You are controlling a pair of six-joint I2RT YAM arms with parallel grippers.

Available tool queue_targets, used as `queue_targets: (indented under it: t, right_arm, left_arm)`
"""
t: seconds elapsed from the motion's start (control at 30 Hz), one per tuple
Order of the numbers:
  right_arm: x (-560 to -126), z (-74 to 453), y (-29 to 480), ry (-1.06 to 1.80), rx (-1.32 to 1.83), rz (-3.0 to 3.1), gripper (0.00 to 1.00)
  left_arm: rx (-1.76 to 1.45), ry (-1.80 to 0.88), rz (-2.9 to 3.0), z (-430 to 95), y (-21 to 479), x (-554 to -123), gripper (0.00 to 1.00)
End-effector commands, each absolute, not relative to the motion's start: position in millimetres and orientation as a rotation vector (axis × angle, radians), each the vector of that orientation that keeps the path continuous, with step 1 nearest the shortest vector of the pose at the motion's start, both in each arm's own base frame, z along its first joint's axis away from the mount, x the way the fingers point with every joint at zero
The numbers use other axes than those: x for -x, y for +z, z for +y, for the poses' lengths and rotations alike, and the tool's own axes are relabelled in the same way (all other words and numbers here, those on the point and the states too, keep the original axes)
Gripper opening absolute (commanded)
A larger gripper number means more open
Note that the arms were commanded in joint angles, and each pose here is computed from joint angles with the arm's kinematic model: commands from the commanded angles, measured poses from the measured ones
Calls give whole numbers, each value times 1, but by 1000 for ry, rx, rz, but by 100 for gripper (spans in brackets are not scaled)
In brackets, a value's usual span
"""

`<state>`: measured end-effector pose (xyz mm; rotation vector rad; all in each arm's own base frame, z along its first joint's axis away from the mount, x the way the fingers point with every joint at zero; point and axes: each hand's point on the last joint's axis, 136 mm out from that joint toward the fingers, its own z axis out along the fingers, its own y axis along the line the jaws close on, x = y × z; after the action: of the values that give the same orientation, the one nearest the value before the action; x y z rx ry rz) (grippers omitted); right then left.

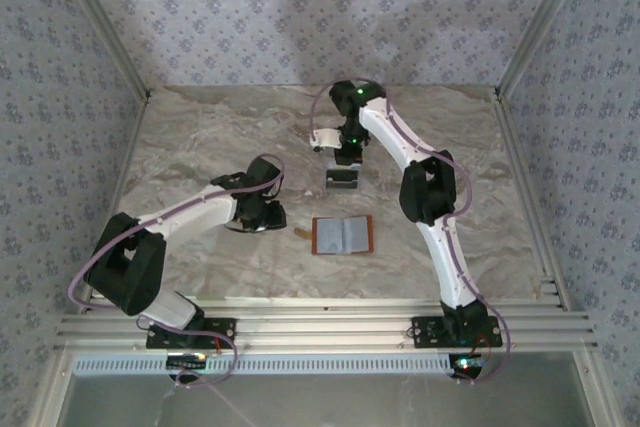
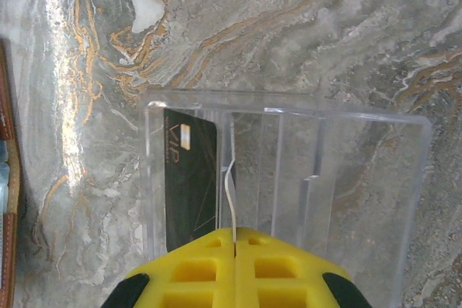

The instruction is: Take the credit cards out of the card holder

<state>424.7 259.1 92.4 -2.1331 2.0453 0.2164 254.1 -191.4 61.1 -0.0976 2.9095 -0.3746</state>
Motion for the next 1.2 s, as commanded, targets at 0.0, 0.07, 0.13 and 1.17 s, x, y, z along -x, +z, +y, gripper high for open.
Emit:
queue_targets:
  t: [0.0,0.07,0.13,1.17]
  right_arm:
    - [-410,259,82,265,2213,2059,0]
    - [-408,259,79,262,2226,2066,0]
    - [-407,259,76,266,2230,2069,0]
    - [-422,256,180,197,1462,2206,32]
  left_arm:
    - [119,-365,2904,-186,67,-253,35]
    - [117,-363,2906,-186,67,-253,35]
    - [117,-363,2906,-186,68,-253,35]
    - [76,-431,2828,-207,89,-270,35]
